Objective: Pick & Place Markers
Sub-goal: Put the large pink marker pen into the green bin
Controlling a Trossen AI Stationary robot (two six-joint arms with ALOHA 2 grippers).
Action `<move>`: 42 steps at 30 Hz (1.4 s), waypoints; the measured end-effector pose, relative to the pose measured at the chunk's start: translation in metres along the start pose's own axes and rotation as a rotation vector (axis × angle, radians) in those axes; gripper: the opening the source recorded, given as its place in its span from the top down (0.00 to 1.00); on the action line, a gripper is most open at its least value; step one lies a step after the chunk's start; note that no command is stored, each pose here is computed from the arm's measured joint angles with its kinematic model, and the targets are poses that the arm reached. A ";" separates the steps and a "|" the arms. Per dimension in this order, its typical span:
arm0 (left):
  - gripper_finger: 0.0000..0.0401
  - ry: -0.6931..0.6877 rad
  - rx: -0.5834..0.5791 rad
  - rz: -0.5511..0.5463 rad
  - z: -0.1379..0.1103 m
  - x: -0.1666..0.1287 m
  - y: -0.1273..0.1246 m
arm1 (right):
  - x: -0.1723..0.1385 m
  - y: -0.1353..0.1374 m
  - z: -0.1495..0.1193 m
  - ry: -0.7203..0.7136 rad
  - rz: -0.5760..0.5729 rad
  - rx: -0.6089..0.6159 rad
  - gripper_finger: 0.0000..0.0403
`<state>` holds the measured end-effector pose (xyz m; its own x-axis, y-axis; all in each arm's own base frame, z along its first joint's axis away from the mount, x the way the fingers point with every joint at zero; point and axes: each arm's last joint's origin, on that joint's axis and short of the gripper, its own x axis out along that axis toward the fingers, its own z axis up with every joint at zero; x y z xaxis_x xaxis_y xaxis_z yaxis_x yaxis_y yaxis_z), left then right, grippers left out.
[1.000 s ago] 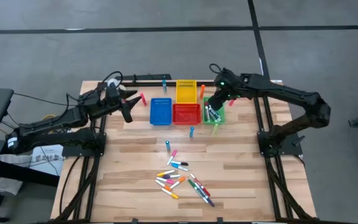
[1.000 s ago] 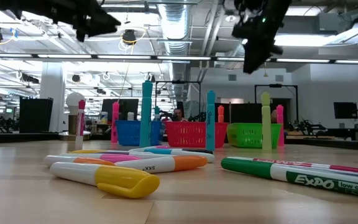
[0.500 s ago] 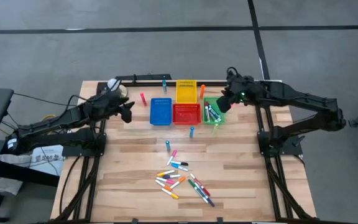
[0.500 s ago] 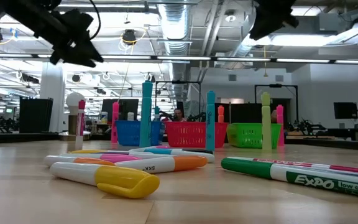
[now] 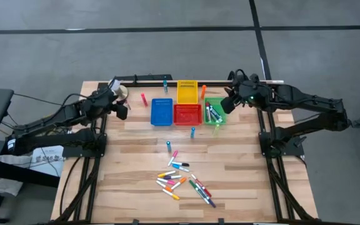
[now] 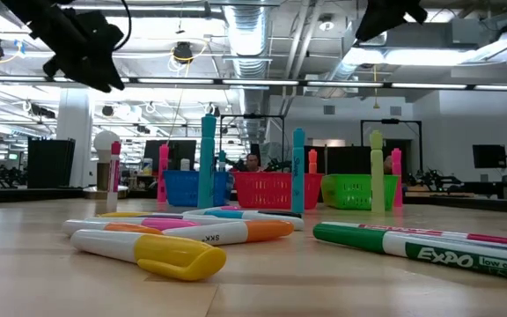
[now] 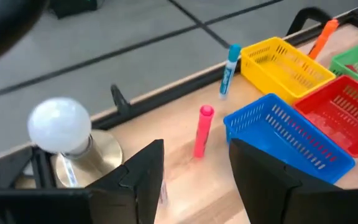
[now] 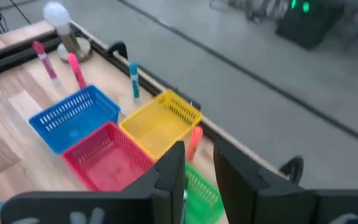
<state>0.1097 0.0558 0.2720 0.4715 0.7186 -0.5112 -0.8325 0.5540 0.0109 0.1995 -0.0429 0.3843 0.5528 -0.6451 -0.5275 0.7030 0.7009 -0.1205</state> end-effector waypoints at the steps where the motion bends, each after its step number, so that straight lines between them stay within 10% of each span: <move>1: 0.55 0.012 -0.021 0.005 -0.001 0.002 -0.001 | -0.001 0.000 0.003 -0.027 0.007 -0.012 0.82; 16: 0.55 0.000 -0.204 0.156 0.004 0.023 -0.002 | -0.044 -0.032 0.050 -0.549 -0.047 -0.128 0.82; 31: 0.58 -0.044 0.079 -0.056 0.000 0.001 -0.019 | -0.057 -0.042 0.051 -0.603 -0.042 -0.037 0.82; 42: 0.66 -0.081 -0.025 -0.126 -0.056 -0.008 -0.031 | -0.055 -0.042 0.049 -0.582 -0.045 -0.055 0.82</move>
<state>0.1154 0.0090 0.2274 0.5937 0.6763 -0.4361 -0.7718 0.6320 -0.0705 0.1618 -0.0514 0.4596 0.6888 -0.7245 0.0264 0.7157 0.6738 -0.1839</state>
